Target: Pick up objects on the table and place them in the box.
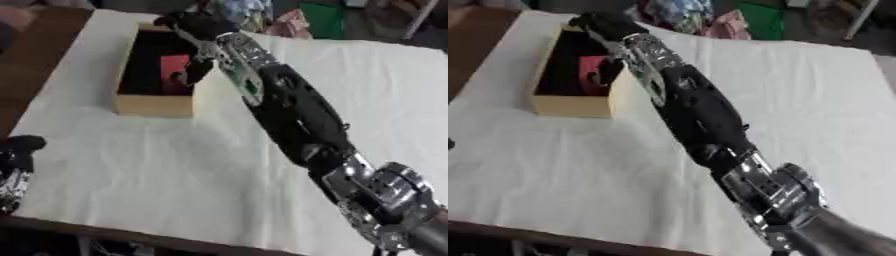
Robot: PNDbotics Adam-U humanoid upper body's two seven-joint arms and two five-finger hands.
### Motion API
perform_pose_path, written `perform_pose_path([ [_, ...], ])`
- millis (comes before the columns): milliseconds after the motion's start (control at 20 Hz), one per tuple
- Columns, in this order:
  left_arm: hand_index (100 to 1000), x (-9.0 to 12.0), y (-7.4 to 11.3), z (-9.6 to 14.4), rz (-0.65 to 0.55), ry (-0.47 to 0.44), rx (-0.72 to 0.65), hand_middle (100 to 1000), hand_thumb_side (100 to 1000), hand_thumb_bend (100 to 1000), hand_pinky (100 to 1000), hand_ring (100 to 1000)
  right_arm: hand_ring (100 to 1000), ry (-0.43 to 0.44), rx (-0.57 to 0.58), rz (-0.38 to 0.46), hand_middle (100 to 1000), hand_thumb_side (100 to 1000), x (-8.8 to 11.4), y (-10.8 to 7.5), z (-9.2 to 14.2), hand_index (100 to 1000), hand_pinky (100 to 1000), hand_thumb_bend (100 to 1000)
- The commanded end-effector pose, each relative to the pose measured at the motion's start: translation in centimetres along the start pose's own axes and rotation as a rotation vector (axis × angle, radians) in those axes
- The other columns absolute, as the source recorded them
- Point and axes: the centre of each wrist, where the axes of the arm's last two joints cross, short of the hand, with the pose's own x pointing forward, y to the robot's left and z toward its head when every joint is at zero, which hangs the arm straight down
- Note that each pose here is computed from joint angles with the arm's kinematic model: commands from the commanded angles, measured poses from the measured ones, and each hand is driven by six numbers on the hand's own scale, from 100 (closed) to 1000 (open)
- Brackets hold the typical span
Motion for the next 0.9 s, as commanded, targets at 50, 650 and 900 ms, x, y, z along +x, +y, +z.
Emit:
perform_pose_path([
  [50,761,0.5,0.4,0.0,-0.013,-0.015,0.004,713,321,100,1000,832,1000,0.007,-0.091,0.016,914,100,-1.4,-3.1,1.0,990,856,389],
  [650,761,0.3,0.7,0.4,-0.021,-0.004,0.033,714,319,100,1000,831,1000,0.171,-0.196,-0.004,909,100,-8.9,-6.1,7.4,986,851,378],
  [900,761,0.3,0.8,0.4,-0.024,-0.004,0.045,715,321,100,1000,831,1000,0.276,-0.281,-0.048,901,100,-12.2,-6.0,11.2,990,840,316],
])
